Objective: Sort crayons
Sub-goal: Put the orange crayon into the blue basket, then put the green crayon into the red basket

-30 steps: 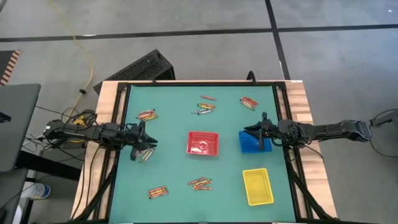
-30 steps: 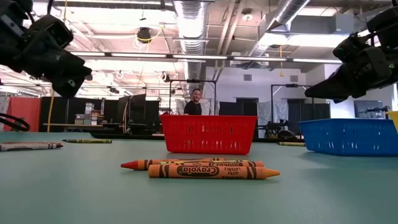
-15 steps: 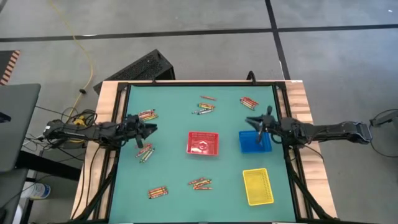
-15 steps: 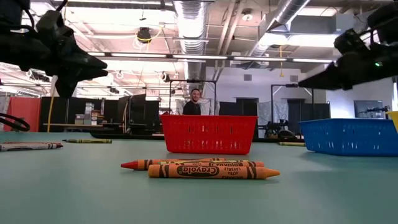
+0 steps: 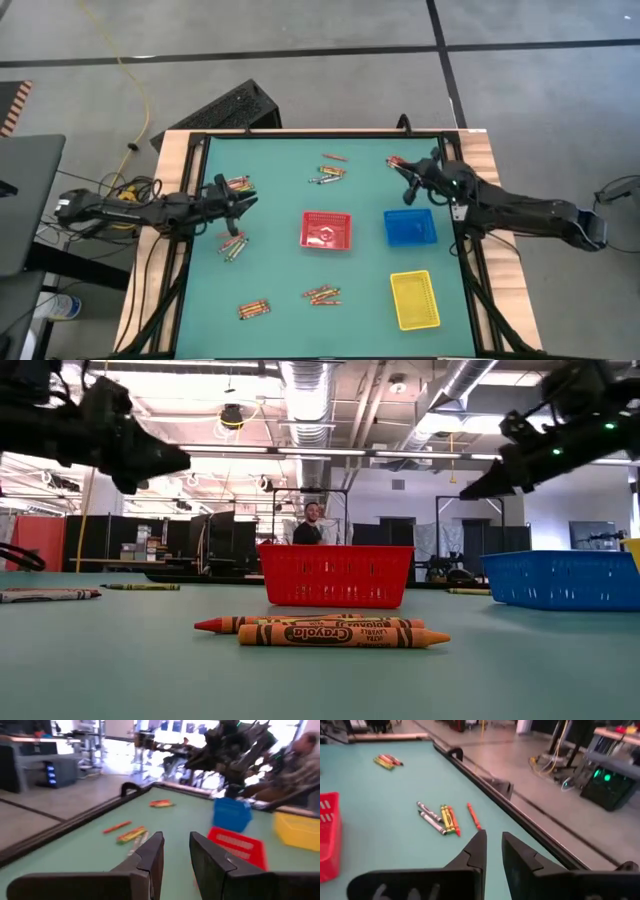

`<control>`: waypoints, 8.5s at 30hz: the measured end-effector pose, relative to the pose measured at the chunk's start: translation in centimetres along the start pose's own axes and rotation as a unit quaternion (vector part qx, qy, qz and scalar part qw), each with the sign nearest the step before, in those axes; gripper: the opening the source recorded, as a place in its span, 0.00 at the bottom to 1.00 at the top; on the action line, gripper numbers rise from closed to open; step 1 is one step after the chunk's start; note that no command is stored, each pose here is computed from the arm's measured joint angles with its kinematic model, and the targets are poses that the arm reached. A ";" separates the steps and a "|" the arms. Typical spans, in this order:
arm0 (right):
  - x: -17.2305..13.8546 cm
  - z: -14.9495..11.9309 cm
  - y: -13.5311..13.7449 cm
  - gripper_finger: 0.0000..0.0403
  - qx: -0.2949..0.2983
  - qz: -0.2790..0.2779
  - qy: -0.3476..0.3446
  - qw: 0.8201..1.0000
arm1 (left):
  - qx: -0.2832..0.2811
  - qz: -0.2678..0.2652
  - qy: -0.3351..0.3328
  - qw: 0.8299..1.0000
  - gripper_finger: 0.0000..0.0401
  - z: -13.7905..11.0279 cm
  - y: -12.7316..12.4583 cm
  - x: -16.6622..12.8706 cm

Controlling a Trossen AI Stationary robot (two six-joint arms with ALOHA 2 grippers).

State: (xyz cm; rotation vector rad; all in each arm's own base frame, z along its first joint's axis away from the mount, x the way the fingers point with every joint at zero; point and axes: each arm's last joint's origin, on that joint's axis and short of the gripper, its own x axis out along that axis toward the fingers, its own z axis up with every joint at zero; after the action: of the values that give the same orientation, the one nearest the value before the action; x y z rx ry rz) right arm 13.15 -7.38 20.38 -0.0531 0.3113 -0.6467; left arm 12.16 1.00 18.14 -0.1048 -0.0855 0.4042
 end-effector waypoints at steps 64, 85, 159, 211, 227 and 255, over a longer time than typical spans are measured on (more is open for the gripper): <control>13.6 -4.8 -10.5 0.15 -0.130 0.079 0.605 0.781 | 0.040 0.030 0.103 0.993 0.21 -0.8 5.6 2.6; 13.7 0.9 -10.0 0.00 -0.119 0.053 0.588 0.798 | -0.046 0.004 0.126 0.991 0.21 -1.2 5.4 2.5; -3.8 4.3 13.0 0.17 -0.167 0.095 0.472 0.860 | -0.017 0.045 0.186 0.981 0.21 0.0 5.6 3.0; -1.8 8.5 17.1 0.17 -0.170 0.252 0.178 0.936 | 0.106 0.150 0.515 0.837 0.21 -2.4 7.6 10.0; -1.5 8.5 16.9 0.17 -0.187 0.251 0.177 0.933 | 0.109 0.172 0.530 0.823 0.21 -3.4 7.9 9.0; -1.5 8.5 16.9 0.17 -0.188 0.252 0.177 0.933 | 0.105 0.121 0.527 0.835 0.03 -4.1 7.7 8.7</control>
State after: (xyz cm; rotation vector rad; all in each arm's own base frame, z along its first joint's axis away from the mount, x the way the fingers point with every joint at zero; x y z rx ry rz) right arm 24.44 6.62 26.44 -0.2168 0.7672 -0.0729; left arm 17.59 11.17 13.68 -0.1091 1.0799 0.5594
